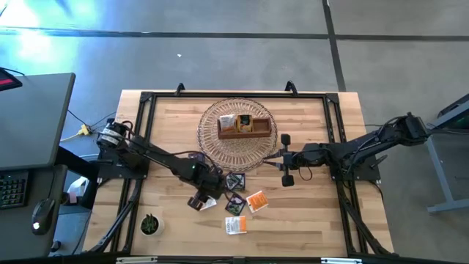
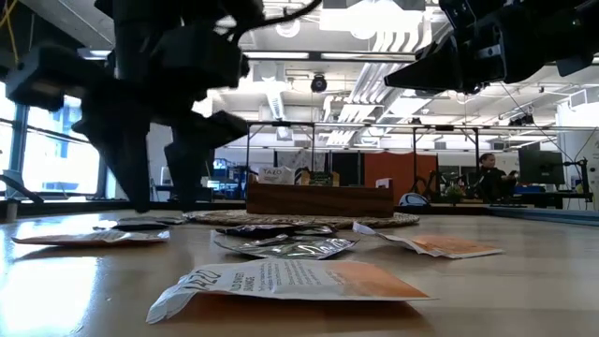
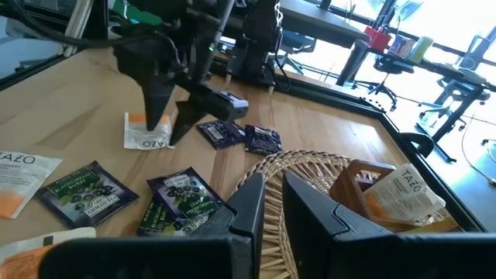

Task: Pick & Place Tea
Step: Put the white tea bag into the left section of the wooden organizer

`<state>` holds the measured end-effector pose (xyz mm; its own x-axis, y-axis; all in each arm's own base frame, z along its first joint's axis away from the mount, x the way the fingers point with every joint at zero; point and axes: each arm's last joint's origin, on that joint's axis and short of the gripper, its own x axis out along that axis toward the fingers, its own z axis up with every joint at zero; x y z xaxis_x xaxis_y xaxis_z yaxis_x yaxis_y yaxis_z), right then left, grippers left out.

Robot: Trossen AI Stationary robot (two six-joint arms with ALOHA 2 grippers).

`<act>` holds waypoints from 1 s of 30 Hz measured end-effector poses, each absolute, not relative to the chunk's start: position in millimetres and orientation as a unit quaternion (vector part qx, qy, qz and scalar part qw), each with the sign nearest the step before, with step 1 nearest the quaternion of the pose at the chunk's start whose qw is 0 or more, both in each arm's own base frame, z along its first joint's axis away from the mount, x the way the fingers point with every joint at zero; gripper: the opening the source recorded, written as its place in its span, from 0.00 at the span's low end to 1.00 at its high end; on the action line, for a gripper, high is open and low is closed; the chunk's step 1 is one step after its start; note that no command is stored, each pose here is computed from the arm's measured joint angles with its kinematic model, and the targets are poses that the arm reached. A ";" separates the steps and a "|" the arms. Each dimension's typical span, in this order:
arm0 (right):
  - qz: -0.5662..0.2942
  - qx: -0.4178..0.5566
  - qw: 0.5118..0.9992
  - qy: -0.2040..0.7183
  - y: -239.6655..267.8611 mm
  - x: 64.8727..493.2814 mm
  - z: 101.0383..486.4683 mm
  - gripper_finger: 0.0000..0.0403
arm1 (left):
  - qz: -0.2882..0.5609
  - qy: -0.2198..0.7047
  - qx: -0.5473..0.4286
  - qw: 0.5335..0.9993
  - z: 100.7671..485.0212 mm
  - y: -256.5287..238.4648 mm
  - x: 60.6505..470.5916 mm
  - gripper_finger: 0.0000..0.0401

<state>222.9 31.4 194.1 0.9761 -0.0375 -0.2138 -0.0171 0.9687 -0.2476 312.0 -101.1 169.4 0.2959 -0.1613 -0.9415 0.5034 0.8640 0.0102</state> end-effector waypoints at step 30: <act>0.000 -0.123 0.986 0.109 31.7 222.9 194.0 0.10 | -0.159 0.619 0.061 0.766 137.1 -64.4 325.6 0.05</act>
